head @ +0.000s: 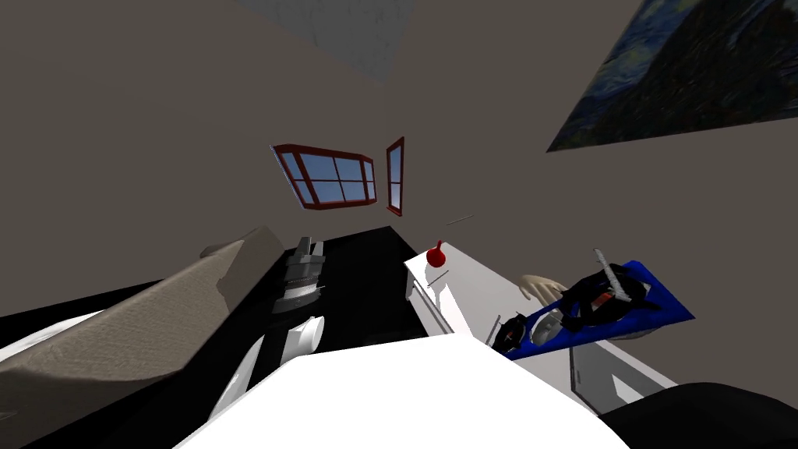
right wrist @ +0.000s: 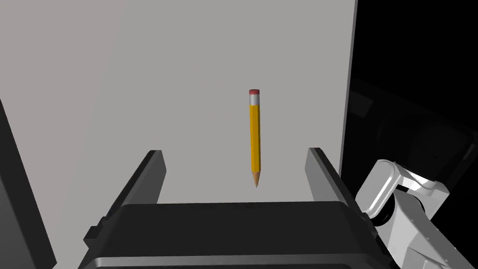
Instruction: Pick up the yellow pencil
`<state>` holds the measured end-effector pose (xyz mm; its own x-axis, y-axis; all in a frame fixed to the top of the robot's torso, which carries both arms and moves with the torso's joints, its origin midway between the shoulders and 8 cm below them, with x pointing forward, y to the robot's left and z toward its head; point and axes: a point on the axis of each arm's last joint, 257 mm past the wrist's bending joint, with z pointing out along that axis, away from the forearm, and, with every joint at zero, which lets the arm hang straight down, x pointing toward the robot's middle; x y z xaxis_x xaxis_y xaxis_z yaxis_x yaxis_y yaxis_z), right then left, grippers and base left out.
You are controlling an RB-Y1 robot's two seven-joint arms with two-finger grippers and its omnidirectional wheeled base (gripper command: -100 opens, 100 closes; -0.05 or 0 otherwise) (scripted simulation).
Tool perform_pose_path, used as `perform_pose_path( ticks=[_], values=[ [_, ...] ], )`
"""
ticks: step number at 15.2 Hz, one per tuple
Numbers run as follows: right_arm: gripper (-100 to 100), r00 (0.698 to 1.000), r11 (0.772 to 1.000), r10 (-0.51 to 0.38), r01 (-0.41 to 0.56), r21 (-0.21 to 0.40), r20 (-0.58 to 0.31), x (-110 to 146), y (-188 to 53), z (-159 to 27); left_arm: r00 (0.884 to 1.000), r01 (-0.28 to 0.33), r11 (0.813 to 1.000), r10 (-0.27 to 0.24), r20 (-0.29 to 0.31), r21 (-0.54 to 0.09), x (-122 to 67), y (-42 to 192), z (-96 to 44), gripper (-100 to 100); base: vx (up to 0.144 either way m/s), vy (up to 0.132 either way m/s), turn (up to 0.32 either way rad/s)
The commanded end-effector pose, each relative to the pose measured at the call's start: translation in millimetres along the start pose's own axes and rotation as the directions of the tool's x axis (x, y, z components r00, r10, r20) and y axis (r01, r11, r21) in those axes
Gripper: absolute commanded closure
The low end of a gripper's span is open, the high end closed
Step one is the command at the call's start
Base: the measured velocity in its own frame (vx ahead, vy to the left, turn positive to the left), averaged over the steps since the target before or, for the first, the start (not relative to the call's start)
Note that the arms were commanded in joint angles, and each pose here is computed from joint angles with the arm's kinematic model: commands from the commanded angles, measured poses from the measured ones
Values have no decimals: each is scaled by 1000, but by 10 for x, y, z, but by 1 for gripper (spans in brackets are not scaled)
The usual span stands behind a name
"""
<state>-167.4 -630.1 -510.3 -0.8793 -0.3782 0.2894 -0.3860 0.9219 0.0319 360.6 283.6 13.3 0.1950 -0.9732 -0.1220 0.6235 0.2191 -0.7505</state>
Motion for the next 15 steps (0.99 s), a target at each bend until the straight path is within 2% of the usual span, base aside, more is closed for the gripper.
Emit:
perform_pose_path(
  ticks=[1,4,5,6,8,10,11,15],
  values=[
    [-100,999,999,-12,10,-37,-37,148,179,56,1000,0,1000,0,0,0,0,0,0,0,6,-30,133],
    [-100,999,1000,-6,6,-30,-32,129,162,51,1000,0,1000,0,0,0,0,0,0,0,5,-18,44],
    [-100,999,999,5,-6,-35,-33,118,271,146,1000,0,1000,0,0,0,0,0,0,0,-17,-22,73],
    [-100,999,999,5,-6,-35,-33,118,271,146,1000,0,1000,0,0,0,0,0,0,0,-31,-39,90],
    [-100,999,999,20,-22,-39,-33,97,407,259,1000,0,1000,0,0,0,0,0,0,0,-41,-52,115],
    [-100,999,999,19,-21,-39,-32,111,386,245,1000,0,1000,0,0,0,0,0,0,0,-40,-54,61],
    [100,999,999,14,-15,-37,-33,106,352,214,1000,0,1000,0,0,0,0,0,0,0,-2,-3,-61],
    [100,999,999,-8,7,-32,-33,134,165,53,1000,0,1000,0,0,0,0,0,0,0,38,52,-98]
  ],
)
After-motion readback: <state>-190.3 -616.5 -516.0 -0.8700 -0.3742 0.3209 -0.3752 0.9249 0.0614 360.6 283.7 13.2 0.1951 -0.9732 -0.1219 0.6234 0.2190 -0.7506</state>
